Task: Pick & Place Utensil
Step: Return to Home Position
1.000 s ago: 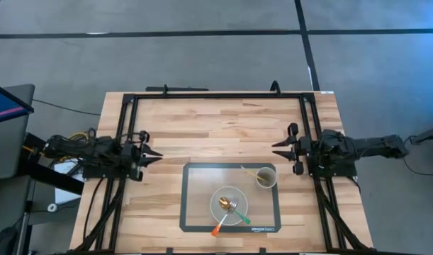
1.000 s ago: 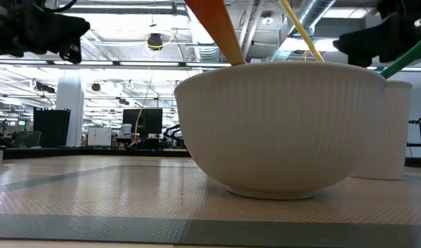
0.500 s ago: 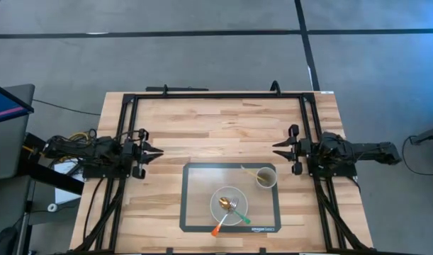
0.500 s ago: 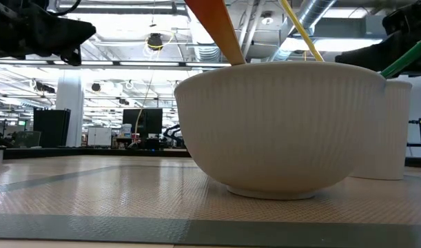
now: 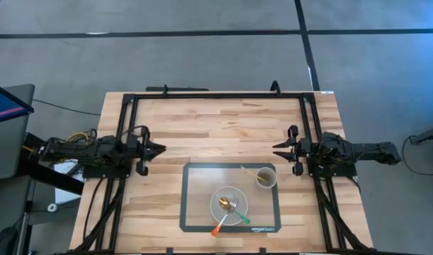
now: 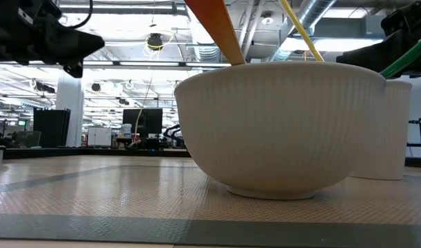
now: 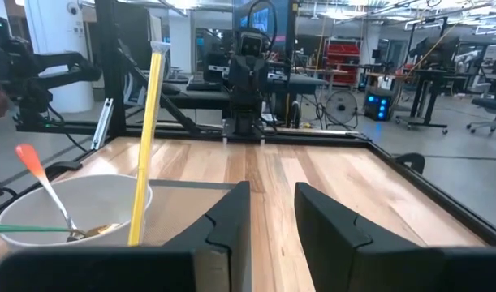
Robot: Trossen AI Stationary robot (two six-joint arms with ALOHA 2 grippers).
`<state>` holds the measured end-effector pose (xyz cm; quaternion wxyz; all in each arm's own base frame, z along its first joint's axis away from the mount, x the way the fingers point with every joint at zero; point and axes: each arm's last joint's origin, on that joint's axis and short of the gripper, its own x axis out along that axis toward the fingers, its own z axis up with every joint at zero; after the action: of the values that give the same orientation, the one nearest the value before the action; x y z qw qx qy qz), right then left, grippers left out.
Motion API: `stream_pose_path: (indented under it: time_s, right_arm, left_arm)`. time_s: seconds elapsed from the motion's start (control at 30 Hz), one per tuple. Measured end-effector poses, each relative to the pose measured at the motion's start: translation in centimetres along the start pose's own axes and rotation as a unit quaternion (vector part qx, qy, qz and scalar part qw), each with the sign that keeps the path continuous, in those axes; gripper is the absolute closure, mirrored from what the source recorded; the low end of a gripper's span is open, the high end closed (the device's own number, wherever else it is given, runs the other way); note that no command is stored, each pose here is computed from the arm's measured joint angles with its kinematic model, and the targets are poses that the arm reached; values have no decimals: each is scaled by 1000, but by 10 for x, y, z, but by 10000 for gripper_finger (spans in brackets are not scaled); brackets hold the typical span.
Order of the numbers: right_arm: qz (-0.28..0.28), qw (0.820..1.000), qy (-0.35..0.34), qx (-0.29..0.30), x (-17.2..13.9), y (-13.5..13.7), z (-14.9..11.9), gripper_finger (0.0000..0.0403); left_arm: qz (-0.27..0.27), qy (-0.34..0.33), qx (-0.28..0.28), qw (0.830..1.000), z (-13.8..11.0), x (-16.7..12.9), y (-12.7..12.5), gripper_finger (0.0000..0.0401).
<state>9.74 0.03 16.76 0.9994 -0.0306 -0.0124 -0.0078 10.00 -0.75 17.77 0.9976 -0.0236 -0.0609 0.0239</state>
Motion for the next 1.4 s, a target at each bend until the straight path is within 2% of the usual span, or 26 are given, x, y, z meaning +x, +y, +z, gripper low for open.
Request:
stream_pose_path:
  time_s: [0.77,1.4]
  right_arm:
    - [0,1000,2,1,0,0,-1,310]
    - [0,1000,3,1,0,0,-1,310]
  left_arm:
    - [2,66,11,998,-12,8,-1,357]
    - [2,68,11,998,-13,9,-1,357]
